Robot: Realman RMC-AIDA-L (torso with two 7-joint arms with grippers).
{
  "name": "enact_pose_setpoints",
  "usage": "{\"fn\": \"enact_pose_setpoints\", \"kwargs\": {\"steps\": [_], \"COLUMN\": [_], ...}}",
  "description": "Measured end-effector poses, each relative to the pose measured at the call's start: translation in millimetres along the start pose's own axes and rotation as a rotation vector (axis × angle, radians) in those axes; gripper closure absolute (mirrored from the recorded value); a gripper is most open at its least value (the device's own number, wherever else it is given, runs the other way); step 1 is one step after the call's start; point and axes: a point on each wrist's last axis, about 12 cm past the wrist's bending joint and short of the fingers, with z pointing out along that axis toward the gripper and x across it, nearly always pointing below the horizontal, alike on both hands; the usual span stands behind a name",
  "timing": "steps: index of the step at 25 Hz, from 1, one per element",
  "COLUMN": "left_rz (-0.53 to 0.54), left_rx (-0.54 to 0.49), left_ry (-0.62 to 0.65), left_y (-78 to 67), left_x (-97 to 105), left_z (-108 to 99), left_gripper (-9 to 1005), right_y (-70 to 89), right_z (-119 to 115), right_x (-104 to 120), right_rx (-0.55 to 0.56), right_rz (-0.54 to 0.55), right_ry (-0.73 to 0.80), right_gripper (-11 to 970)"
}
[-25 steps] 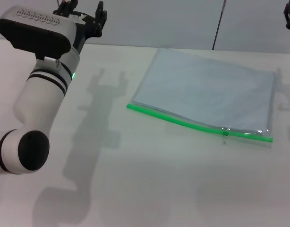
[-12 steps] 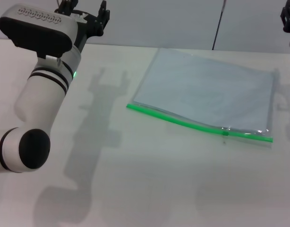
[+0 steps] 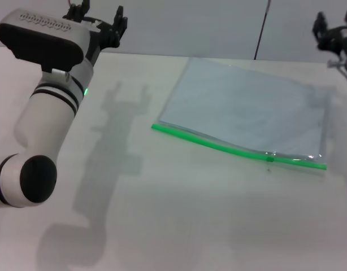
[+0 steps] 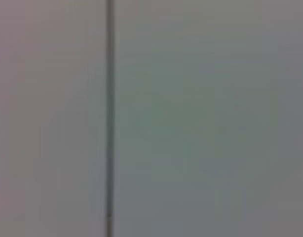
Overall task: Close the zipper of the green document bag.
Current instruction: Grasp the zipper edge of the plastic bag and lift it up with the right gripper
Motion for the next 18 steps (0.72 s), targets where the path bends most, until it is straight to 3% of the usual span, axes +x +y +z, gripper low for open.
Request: {"fn": "enact_pose_setpoints", "kwargs": {"steps": [7,12,18], "left_rz": [-0.002,-0.003,0.007], "left_rx": [-0.008,-0.012,-0.018], "left_ry": [0.005,0.011,0.031], "left_y": [2.2,3.5,7.2], "left_x": [1.5,2.9,8.1], "left_z": [-0.4,-1.0,-2.2], "left_gripper": [286,287,287], "right_y": [10.3,5.9,14.7], "right_z": [-40.6,-61.9,-76.6], "right_x": [-7.3,-18.3,-20.8], "right_rx": [-0.189,-0.281,-0.419], "right_rz": [-0.139,-0.184,-0.318], "right_ry": [-0.063,0.003,0.163], "right_gripper": [363,362,359]}}
